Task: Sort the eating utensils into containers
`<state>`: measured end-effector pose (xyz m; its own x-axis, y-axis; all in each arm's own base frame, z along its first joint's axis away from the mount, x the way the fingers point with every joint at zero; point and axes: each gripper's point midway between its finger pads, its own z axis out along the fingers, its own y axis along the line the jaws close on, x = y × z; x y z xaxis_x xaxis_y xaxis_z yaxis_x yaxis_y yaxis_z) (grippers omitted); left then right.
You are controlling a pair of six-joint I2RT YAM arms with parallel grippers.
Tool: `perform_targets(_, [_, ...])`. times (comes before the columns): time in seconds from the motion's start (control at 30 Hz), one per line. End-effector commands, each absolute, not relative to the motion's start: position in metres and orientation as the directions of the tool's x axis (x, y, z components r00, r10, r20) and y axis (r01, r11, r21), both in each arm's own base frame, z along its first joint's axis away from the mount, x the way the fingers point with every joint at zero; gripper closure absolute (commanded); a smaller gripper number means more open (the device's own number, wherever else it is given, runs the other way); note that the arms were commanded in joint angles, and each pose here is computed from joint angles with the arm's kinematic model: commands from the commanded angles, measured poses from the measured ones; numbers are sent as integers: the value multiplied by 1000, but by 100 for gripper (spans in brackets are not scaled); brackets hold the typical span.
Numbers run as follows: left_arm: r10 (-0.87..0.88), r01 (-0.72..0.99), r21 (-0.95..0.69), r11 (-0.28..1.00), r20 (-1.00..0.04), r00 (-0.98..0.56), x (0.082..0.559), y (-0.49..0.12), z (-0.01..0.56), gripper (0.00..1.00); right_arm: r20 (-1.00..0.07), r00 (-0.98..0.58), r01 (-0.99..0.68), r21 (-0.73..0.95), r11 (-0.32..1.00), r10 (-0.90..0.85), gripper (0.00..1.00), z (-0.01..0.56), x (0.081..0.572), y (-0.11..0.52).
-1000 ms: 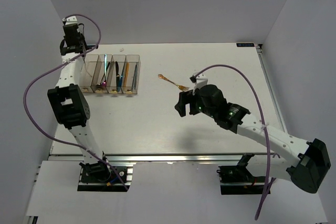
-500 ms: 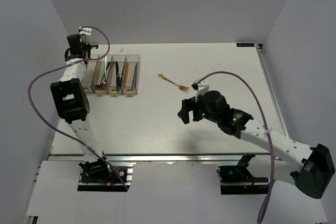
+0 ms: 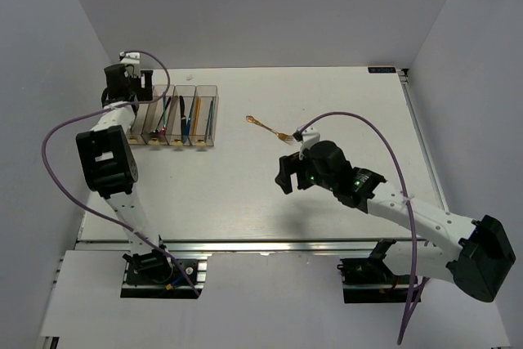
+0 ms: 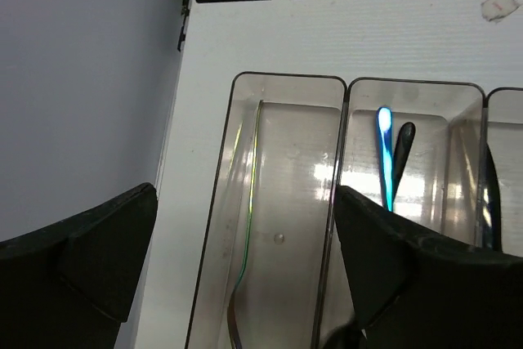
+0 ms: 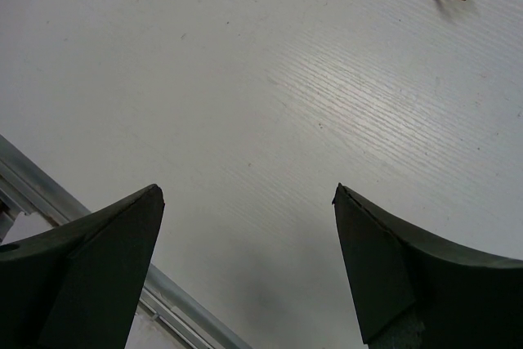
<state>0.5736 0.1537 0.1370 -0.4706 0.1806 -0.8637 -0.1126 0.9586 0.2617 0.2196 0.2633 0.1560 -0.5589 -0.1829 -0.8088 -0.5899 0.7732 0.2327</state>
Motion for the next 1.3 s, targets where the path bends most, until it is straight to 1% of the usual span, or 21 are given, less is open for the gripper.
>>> perform_targets(0.0, [149,-246,196,949,-969,-196,560,154,268,2,-838,-520,-600,218,770,-168,11,161,233,272])
perform_targets(0.03, [129,-267,171,948,-977,-168,555,153,281,2,-836,-521,-598,213,772,-173,11,159,236,273])
perform_targets(0.07, [52,-299,78,951,-994,-92,544,149,311,2,-823,-535,-592,205,779,-190,11,150,239,276])
perform_targets(0.13, [-68,-345,-53,937,-997,-31,530,148,333,2,-831,-518,-591,177,787,-203,11,154,250,282])
perform_targets(0.17, [-202,-367,-195,909,-979,22,524,144,340,2,-820,-521,-593,151,791,-235,11,144,257,286])
perform_targets(0.23, [-369,-350,-363,864,-928,52,504,128,351,2,-822,-480,-626,76,776,-307,11,139,276,296])
perform_targets(0.3, [-464,-321,-441,838,-886,5,480,109,342,2,-833,-440,-619,11,785,-335,11,151,305,301])
perform_targets(0.33, [-523,-316,-496,808,-852,0,472,101,337,2,-798,-470,-608,-15,794,-376,11,133,316,302])
perform_targets(0.37, [-565,-335,-516,788,-823,-63,459,92,305,2,-770,-491,-603,-38,797,-408,11,126,322,298])
perform_targets(0.43, [-600,-281,-561,779,-796,-75,429,72,306,2,-746,-485,-622,-72,780,-456,12,122,351,304])
perform_targets(0.47, [-620,-302,-566,768,-775,-123,414,66,272,2,-731,-477,-640,-92,763,-489,12,121,363,304])
perform_targets(0.53, [-595,-288,-547,786,-796,-113,386,60,270,2,-714,-440,-662,-152,734,-544,17,120,396,316])
perform_targets(0.63, [-547,-309,-483,819,-819,-170,354,56,237,2,-665,-453,-675,-179,716,-594,22,107,432,317])
perform_targets(0.7, [-540,-319,-468,824,-819,-195,342,50,218,2,-649,-470,-686,-158,710,-598,24,100,447,316])
perform_targets(0.73, [-540,-286,-478,831,-817,-203,342,43,217,2,-622,-484,-701,-146,698,-616,26,80,452,319])
perform_targets(0.9, [-542,-206,-505,838,-812,-217,341,28,225,2,-585,-447,-788,-101,608,-677,32,55,461,336])
perform_targets(1.0, [-534,-203,-497,843,-817,-218,340,28,226,2,-539,-476,-786,-94,611,-695,44,25,460,329])
perform_targets(1.03, [-535,-195,-500,844,-815,-224,341,27,226,2,-531,-487,-784,-85,615,-694,55,21,459,326])
perform_targets(1.13, [-539,-182,-508,842,-807,-242,342,23,223,2,-502,-526,-779,-39,626,-687,75,9,449,316])
perform_targets(1.23, [-538,-176,-509,843,-807,-242,342,22,225,2,-466,-576,-767,25,641,-671,85,-2,431,306])
perform_targets(1.27, [-537,-176,-508,843,-809,-239,342,22,226,2,-456,-590,-763,45,645,-666,86,-4,426,303])
